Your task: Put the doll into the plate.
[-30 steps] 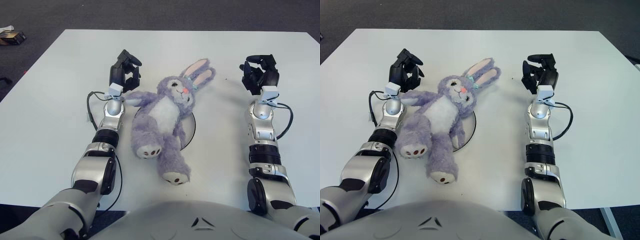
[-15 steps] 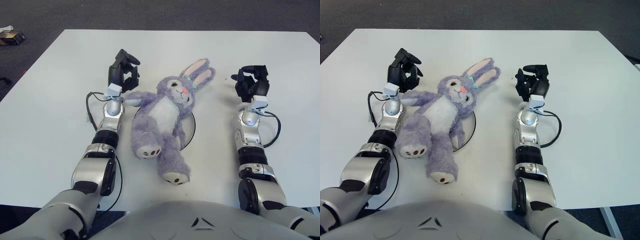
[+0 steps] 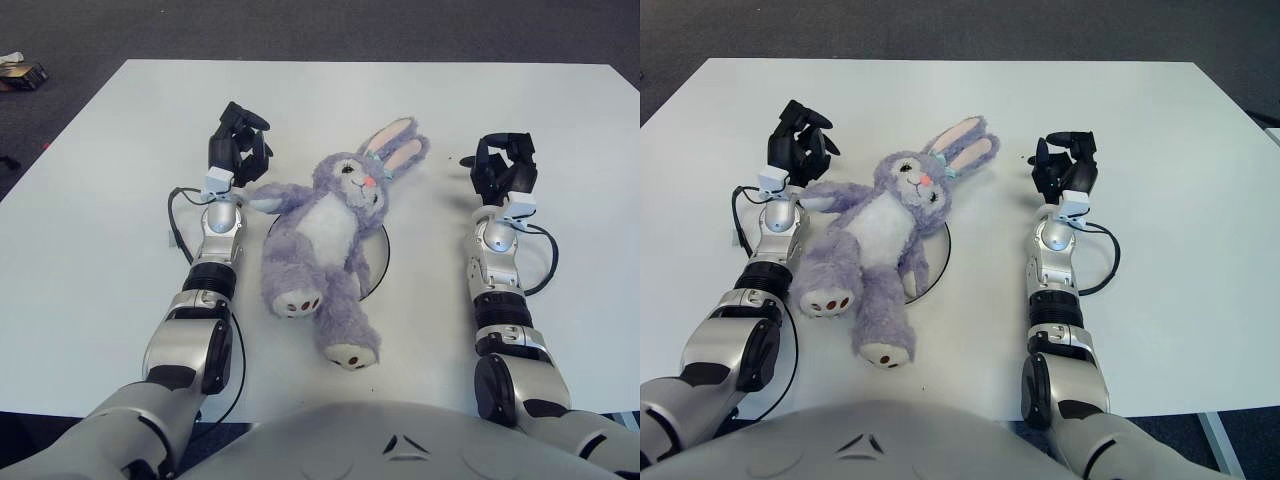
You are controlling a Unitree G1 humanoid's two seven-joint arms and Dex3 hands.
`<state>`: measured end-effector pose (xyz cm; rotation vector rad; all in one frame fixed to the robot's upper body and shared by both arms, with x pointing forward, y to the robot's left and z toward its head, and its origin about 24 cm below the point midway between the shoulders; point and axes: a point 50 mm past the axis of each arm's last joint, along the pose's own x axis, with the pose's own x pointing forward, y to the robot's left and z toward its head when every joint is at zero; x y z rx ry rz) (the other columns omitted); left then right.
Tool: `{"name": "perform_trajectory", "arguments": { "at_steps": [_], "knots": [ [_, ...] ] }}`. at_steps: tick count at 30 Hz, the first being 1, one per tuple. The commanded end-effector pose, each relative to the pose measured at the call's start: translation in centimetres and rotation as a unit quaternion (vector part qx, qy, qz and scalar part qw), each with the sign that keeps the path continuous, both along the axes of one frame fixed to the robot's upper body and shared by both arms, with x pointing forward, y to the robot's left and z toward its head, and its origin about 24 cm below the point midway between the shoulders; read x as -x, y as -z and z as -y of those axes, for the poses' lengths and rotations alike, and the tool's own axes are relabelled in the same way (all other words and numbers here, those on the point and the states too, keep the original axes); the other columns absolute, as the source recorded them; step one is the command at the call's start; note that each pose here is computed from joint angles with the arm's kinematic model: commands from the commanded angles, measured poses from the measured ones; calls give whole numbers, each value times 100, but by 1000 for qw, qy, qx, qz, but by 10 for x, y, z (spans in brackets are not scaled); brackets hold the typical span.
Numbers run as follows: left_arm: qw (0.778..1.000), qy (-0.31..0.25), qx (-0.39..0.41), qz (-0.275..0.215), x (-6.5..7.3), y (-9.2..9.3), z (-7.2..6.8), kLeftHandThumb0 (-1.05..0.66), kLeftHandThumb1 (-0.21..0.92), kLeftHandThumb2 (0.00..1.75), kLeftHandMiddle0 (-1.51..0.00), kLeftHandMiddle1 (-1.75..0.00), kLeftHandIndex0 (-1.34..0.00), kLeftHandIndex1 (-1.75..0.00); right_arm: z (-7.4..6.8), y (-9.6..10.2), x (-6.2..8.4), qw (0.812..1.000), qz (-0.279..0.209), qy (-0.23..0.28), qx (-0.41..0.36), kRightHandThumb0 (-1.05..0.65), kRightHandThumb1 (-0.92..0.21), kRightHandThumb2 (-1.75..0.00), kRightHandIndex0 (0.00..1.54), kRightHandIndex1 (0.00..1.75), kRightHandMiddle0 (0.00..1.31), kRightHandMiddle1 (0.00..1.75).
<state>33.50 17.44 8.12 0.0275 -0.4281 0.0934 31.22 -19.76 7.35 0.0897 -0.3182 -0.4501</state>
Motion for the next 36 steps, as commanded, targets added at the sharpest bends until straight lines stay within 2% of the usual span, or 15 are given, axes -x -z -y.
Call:
{"name": "perform_trajectory", "arguments": {
  "at_steps": [1, 13, 20, 24, 31, 33, 36],
  "knots": [
    [999, 0, 9, -40, 8, 20, -2, -27, 92, 68, -76, -175, -47, -175, -4, 15, 6, 999, -33, -4, -15, -35, -92, -36, 76, 150, 37, 157],
    [998, 11, 31, -47, 8, 22, -1, -28, 92, 66, -79, -175, -48, -175, -6, 16, 6, 998, -58, -18, -29, -35, -92, -35, 77, 148, 38, 156],
    [998, 12, 34, -48, 7, 22, -1, -28, 92, 64, -80, -175, -48, -175, -7, 22, 7, 994, -101, -39, -27, -35, -92, -34, 76, 149, 39, 155],
    [998, 15, 19, -51, 8, 22, -4, -28, 92, 63, -80, -175, -48, -175, -6, 25, 8, 988, -145, -49, 6, -36, -92, -32, 75, 150, 42, 152],
    [998, 22, 16, -63, 12, 29, -4, -28, 92, 59, -79, -175, -48, -175, -3, 24, 9, 984, -172, -51, 19, -36, -92, -29, 77, 155, 44, 150],
    [997, 25, 17, -73, 12, 32, -3, -28, 92, 58, -79, -175, -48, -175, -2, 24, 10, 983, -177, -50, 20, -36, -92, -29, 78, 156, 45, 150],
    [990, 33, -14, -138, 8, 40, -4, -29, 92, 56, -80, -175, -48, -175, -1, 25, 10, 982, -182, -50, 20, -36, -92, -29, 78, 156, 45, 150]
  ]
}}
